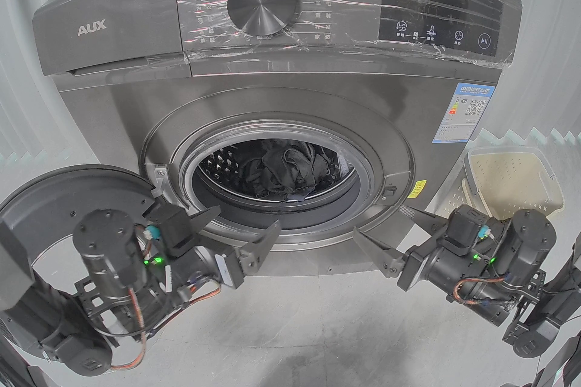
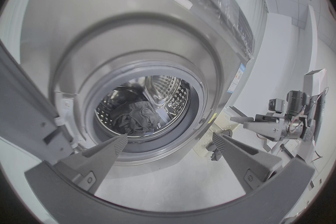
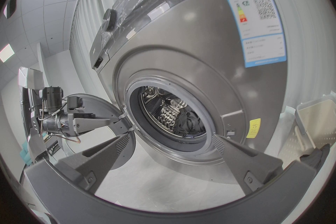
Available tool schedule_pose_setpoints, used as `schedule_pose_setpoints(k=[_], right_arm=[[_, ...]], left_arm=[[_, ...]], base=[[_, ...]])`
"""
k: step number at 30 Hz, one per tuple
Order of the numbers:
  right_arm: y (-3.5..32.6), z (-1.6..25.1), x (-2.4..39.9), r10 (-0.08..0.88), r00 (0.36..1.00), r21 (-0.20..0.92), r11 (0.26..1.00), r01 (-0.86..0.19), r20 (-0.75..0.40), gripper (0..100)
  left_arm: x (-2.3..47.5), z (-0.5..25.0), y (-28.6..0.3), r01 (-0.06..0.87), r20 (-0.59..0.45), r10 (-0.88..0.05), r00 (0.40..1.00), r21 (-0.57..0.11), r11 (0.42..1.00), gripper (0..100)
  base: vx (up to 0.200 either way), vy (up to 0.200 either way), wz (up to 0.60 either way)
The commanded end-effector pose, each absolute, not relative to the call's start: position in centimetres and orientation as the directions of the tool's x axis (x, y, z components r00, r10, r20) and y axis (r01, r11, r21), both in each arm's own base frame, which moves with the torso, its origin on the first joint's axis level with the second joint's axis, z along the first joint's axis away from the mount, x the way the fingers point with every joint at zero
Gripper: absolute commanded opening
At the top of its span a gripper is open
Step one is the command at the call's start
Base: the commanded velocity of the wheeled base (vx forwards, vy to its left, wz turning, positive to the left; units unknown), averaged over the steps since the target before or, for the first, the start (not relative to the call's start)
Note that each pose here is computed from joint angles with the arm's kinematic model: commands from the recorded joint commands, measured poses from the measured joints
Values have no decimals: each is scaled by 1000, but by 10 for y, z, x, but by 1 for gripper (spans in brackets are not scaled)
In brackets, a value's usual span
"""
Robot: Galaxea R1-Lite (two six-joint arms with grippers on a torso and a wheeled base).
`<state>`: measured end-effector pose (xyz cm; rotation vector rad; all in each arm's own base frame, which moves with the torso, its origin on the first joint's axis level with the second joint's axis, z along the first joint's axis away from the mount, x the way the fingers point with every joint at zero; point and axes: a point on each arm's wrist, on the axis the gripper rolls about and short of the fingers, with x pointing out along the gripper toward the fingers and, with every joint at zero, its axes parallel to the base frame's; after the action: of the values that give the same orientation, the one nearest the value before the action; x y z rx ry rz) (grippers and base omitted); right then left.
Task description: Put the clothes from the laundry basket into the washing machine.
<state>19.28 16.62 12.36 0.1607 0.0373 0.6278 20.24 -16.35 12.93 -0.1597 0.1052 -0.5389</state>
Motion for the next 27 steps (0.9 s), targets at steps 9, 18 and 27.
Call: schedule_pose_setpoints(k=[9,18,27], right_arm=[[113,140,157,513,856,158,842,-515,58,100],[89,140,137,472,879,153,866,-476,66,100],[67,145,117,420,907,152,895,-419,24,100]], left_arm=[[149,149,-116,497,26,-502,864,-187,847,100],[134,159,-95,472,86,-465,881,-111,874,100],[115,158,-73,430,124,-420,899,-62,901,100]], base=[[-44,0,0],[-200,0,0],[-200,0,0]])
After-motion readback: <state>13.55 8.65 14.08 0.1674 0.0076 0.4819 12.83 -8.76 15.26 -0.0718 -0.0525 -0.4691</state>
